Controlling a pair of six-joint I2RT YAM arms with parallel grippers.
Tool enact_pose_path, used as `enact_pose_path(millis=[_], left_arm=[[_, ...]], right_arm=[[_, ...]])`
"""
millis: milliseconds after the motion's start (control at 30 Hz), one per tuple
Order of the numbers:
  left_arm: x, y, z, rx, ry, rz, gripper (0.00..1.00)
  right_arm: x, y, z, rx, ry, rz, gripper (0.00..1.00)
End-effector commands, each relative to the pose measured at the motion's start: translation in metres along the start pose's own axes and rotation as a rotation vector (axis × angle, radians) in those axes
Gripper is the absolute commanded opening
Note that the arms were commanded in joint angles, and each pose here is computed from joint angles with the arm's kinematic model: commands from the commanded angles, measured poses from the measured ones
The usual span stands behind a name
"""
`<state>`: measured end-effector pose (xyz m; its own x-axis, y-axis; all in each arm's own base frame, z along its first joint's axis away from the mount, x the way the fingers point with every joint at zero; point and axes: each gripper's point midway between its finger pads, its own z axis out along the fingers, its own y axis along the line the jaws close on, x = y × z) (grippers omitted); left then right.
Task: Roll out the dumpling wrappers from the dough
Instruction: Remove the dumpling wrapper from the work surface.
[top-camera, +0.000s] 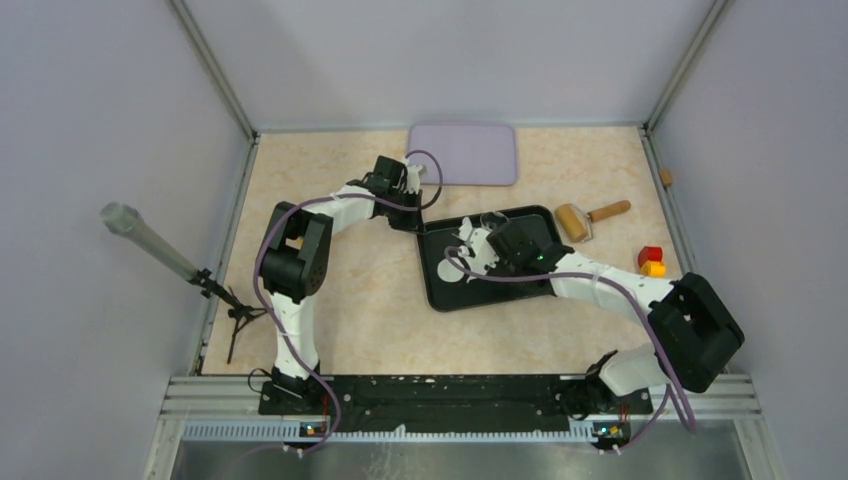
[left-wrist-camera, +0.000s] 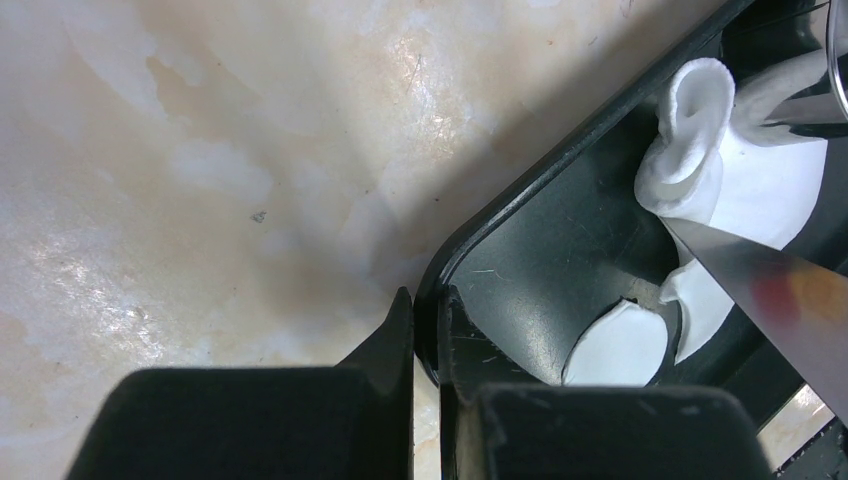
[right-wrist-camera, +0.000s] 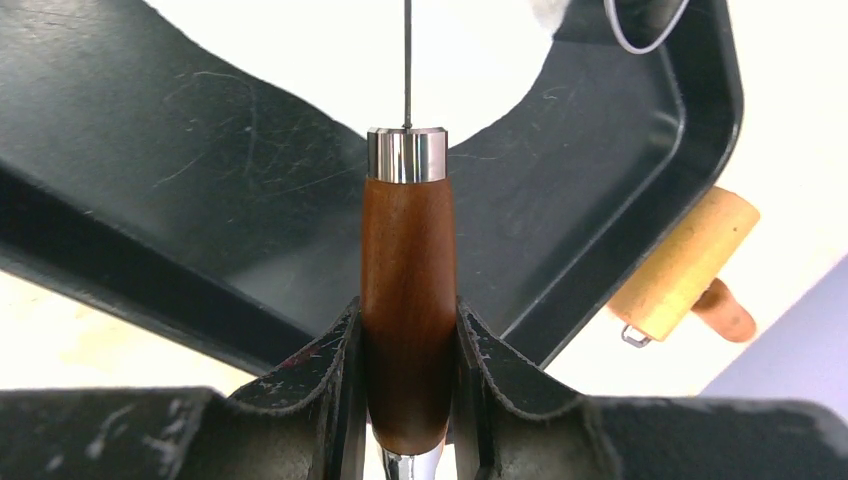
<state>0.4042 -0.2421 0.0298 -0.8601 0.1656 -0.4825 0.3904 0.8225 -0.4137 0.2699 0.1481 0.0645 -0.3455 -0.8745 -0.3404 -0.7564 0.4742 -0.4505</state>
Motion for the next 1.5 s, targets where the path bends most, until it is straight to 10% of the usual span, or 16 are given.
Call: enact_pose_path(millis=[0, 467, 800, 1467], left_arm=[[0.026, 0.013, -0.004, -0.075, 0.073, -0.001, 0.0], [0.025, 0.013, -0.006, -0.08, 0.063, 0.001, 0.0], [0.023, 0.01, -0.007, -0.075, 0.056, 0.009, 0.0], [0.023, 0.009, -0.006, -0.073, 0.058, 0.012, 0.0]], right_arm=[[-0.004, -0.03, 0.0, 0.166, -0.006, 0.018, 0.0], [-0.011, -0.048, -0.044, 0.16, -0.061, -0.006, 0.0], [-0.029, 0.005, -0.064, -0.169, -0.182, 0.021, 0.0], [0.009, 0.014, -0.024, -0.108, -0.03, 0.0, 0.0]])
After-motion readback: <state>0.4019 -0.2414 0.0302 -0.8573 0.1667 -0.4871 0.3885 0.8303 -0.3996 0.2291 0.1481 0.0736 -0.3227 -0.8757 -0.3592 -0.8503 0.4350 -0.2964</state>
